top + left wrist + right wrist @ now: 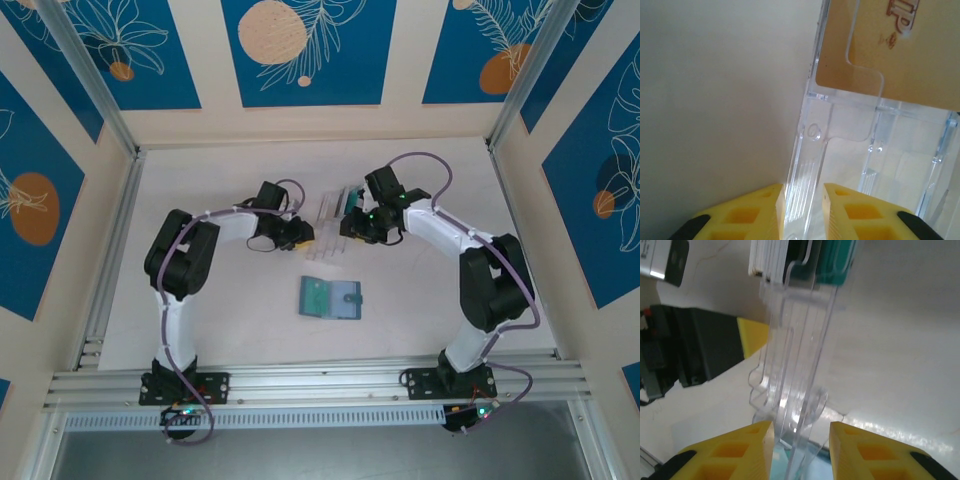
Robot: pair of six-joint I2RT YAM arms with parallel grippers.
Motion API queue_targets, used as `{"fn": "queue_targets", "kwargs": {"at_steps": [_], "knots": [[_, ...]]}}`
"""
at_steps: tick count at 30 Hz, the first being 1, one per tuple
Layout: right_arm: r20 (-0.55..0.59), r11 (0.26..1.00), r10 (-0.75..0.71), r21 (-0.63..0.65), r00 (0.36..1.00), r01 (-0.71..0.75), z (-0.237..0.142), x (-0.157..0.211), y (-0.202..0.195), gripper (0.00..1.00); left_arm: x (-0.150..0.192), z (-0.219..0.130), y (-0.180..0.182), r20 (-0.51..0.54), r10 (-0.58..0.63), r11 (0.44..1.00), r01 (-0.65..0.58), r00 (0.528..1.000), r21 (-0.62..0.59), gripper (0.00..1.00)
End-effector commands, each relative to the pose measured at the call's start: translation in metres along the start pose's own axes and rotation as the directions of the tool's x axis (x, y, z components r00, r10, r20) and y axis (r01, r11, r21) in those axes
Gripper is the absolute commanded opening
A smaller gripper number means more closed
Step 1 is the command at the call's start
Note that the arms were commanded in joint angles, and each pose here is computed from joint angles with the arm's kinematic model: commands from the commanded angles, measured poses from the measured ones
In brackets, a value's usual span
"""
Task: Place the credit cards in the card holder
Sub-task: Rotate the storage box at the center of the table, then flip over the card slot in the card holder.
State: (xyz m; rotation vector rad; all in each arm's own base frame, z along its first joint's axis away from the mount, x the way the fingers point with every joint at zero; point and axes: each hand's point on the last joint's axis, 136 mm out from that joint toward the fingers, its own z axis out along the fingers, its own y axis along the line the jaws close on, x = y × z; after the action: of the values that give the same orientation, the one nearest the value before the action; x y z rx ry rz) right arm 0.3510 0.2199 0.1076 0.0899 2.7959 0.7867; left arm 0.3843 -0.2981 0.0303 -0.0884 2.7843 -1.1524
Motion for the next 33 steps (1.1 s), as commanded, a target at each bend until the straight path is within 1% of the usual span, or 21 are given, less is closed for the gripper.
{"fn": "queue_targets", "kwargs": {"at_steps": [1,5,8,10,14,16,18,20,21,22,24,27,30,33], "knots": [[0.020,0.998,-0.028,-0.050,0.999,0.029,0.001,-0.016,0.008,0.35,0.024,0.021,-0.009,-0.063,0.003,1.000,-0.003,0.998,0.015,0.24],[0.047,0.996,-0.050,-0.066,0.998,0.053,0.002,-0.034,0.010,0.35,0.027,0.026,-0.011,-0.048,-0.020,1.000,0.021,0.999,0.013,0.24],[0.064,0.999,-0.012,-0.034,0.998,0.015,-0.003,-0.044,0.000,0.35,0.025,0.024,-0.004,-0.027,-0.062,0.998,0.062,0.998,0.012,0.24],[0.098,1.000,0.012,0.025,0.995,-0.014,-0.014,-0.046,-0.011,0.38,0.019,0.014,-0.003,0.005,-0.079,0.997,0.079,0.997,0.021,0.24],[0.179,0.993,0.001,0.120,0.984,-0.023,-0.043,-0.040,-0.023,0.44,0.010,-0.015,-0.005,0.054,-0.083,0.996,0.081,0.995,0.032,0.25],[0.212,0.988,-0.031,0.155,0.977,-0.002,-0.058,-0.029,-0.023,0.47,0.010,-0.033,-0.009,0.074,-0.056,0.998,0.055,0.996,0.022,0.26],[0.215,0.985,-0.072,0.172,0.974,0.035,-0.065,-0.013,-0.019,0.48,0.015,-0.049,-0.011,0.088,-0.028,1.000,0.028,0.996,0.000,0.28],[0.191,0.979,-0.124,0.183,0.974,0.089,-0.066,0.007,-0.013,0.49,0.024,-0.062,-0.015,0.092,0.005,1.000,-0.004,0.996,-0.011,0.29],[0.163,0.974,-0.155,0.190,0.974,0.123,-0.062,0.021,-0.009,0.47,0.031,-0.068,-0.016,0.086,0.020,1.000,-0.019,0.996,-0.013,0.30],[0.129,0.968,-0.184,0.194,0.974,0.157,-0.057,0.035,-0.005,0.44,0.039,-0.072,-0.017,0.074,0.037,0.999,-0.036,0.997,-0.013,0.30],[0.065,0.957,-0.230,0.195,0.971,0.214,-0.043,0.061,0.000,0.37,0.058,-0.074,-0.019,0.038,0.080,0.997,-0.079,0.996,-0.025,0.30],[-0.003,0.946,-0.273,0.182,0.962,0.269,-0.020,0.091,0.003,0.35,0.089,-0.070,-0.027,-0.035,0.159,0.986,-0.160,0.987,-0.040,0.29],[-0.030,0.938,-0.288,0.193,0.957,0.288,-0.004,0.103,-0.002,0.36,0.115,-0.063,-0.032,-0.086,0.203,0.977,-0.207,0.975,-0.041,0.29],[-0.066,0.938,-0.282,0.193,0.957,0.289,0.012,0.111,-0.007,0.37,0.133,-0.054,-0.027,-0.123,0.202,0.977,-0.209,0.972,-0.047,0.29]]}}
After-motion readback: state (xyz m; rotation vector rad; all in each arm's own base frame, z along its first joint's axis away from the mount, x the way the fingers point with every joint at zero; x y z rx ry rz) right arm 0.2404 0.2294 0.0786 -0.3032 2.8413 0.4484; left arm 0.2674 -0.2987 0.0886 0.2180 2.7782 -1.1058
